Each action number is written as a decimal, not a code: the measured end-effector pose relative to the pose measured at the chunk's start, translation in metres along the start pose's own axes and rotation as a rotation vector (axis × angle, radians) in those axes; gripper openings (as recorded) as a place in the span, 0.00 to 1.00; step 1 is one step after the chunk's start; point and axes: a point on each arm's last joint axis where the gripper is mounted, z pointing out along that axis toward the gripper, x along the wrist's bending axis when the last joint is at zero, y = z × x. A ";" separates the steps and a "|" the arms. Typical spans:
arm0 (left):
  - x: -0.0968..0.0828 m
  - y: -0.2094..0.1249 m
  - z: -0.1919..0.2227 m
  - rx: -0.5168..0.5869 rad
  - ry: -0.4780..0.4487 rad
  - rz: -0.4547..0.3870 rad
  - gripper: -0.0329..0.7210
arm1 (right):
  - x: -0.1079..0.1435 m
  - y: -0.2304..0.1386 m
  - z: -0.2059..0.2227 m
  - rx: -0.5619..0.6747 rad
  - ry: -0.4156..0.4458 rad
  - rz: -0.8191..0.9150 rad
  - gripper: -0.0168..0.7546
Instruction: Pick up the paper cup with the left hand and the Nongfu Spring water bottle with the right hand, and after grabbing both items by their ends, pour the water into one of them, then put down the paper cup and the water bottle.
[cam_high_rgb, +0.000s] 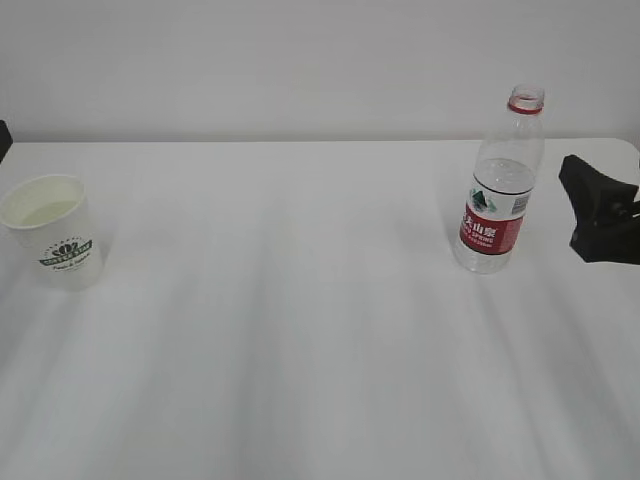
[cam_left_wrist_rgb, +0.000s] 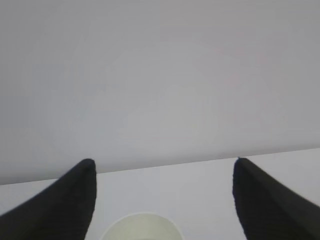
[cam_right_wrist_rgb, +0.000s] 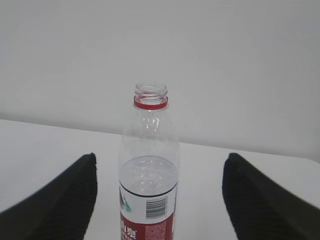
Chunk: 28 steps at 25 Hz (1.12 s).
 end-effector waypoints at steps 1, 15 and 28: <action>0.000 0.001 -0.001 0.003 0.001 0.001 0.86 | 0.000 0.001 -0.001 0.001 0.001 0.000 0.79; -0.001 0.016 -0.019 0.089 0.018 -0.021 0.85 | 0.000 0.006 -0.011 0.086 0.021 0.003 0.79; -0.002 0.037 -0.048 0.117 0.038 -0.019 0.83 | -0.002 0.016 -0.029 0.148 0.039 0.018 0.79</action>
